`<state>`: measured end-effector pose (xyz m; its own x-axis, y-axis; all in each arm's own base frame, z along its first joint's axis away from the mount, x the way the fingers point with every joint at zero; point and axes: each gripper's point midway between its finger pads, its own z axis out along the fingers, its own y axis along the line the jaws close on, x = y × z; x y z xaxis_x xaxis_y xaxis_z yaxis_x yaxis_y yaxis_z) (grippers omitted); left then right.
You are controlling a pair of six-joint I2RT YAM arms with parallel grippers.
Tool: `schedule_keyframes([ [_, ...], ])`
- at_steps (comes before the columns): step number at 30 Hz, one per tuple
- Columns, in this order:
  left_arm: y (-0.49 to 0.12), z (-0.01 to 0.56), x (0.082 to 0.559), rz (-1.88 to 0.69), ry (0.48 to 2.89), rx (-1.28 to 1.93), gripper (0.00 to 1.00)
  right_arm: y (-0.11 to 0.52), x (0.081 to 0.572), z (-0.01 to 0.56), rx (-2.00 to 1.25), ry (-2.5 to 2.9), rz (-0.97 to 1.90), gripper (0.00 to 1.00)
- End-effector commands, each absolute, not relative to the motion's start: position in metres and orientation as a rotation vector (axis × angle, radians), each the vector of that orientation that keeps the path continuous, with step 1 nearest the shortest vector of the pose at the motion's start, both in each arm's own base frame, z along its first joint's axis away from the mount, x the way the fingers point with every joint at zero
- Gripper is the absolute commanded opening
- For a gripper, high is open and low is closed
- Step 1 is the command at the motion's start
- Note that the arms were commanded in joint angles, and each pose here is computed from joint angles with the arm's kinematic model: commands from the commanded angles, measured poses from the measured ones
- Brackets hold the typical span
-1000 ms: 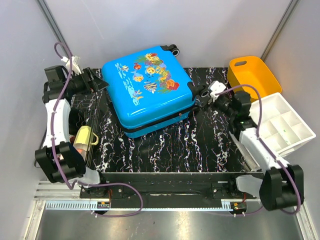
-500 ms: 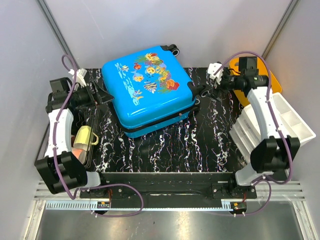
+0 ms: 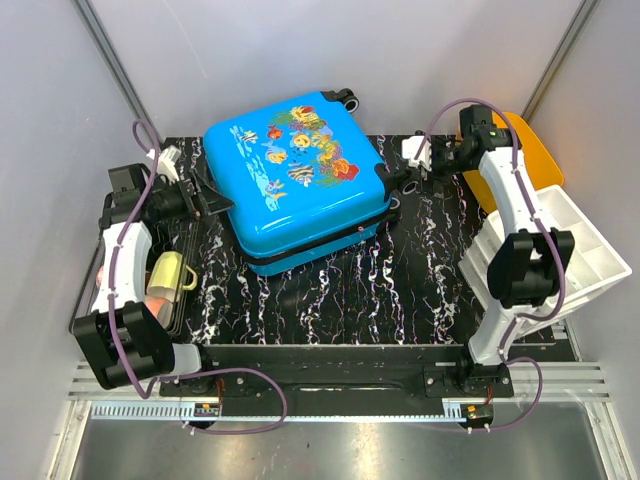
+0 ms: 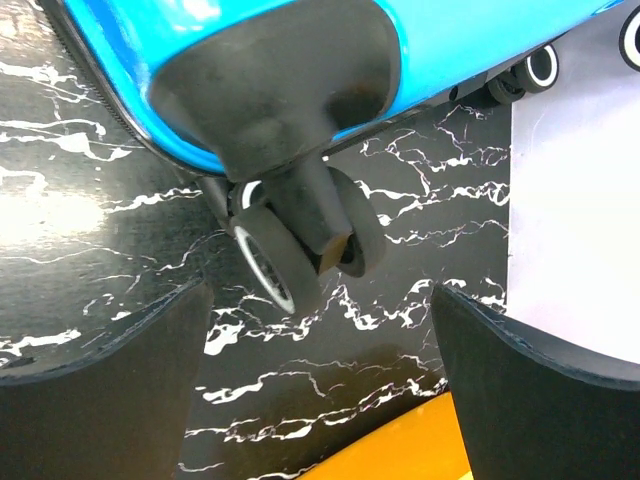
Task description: Open, take out, and arrange the luggage
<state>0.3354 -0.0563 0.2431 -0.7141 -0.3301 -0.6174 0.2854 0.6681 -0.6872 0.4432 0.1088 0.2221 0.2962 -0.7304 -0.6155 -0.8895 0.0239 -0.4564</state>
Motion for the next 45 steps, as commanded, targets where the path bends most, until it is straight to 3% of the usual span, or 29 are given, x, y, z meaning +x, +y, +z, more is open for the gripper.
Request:
schedule_keyframes([
  [1, -0.063, 0.24, 0.33, -1.055, 2.11, -0.009, 0.84, 0.117, 0.462, 0.23, -1.796, 1.379, 0.191, 1.0],
  [10, -0.058, 0.227, 0.329, -1.002, 2.138, -0.051, 0.83, 0.138, 0.48, 0.205, -1.88, 1.32, 0.226, 0.99],
  [14, -0.056, 0.23, 0.33, -0.978, 2.125, -0.047, 0.81, 0.145, 0.477, 0.194, -1.909, 1.312, 0.261, 0.88],
  [20, -0.053, 0.235, 0.344, -0.977, 2.116, -0.058, 0.8, 0.144, 0.462, 0.194, -1.914, 1.347, 0.303, 0.5],
  [21, -0.052, 0.237, 0.348, -0.977, 2.108, -0.06, 0.79, 0.143, 0.457, 0.193, -1.906, 1.378, 0.319, 0.24],
  [23, -0.05, 0.236, 0.359, -0.988, 2.101, -0.079, 0.76, 0.14, 0.448, 0.193, -1.901, 1.412, 0.323, 0.0],
  [33, -0.077, 0.247, 0.43, -1.085, 2.051, 0.053, 0.54, 0.147, 0.354, 0.201, -1.771, 1.586, 0.502, 0.0],
  [38, -0.097, 0.244, 0.47, -1.109, 2.047, 0.128, 0.5, 0.157, 0.291, 0.195, -1.709, 1.701, 0.596, 0.0],
  [41, -0.111, 0.244, 0.497, -1.095, 2.032, 0.179, 0.54, 0.181, 0.257, 0.202, -1.644, 1.763, 0.714, 0.23],
  [42, -0.111, 0.258, 0.507, -1.075, 2.0, 0.197, 0.55, 0.194, 0.243, 0.207, -1.603, 1.798, 0.79, 0.42],
  [45, -0.1, 0.281, 0.524, -1.008, 1.957, 0.226, 0.64, 0.213, 0.234, 0.235, -1.433, 1.844, 0.907, 0.64],
])
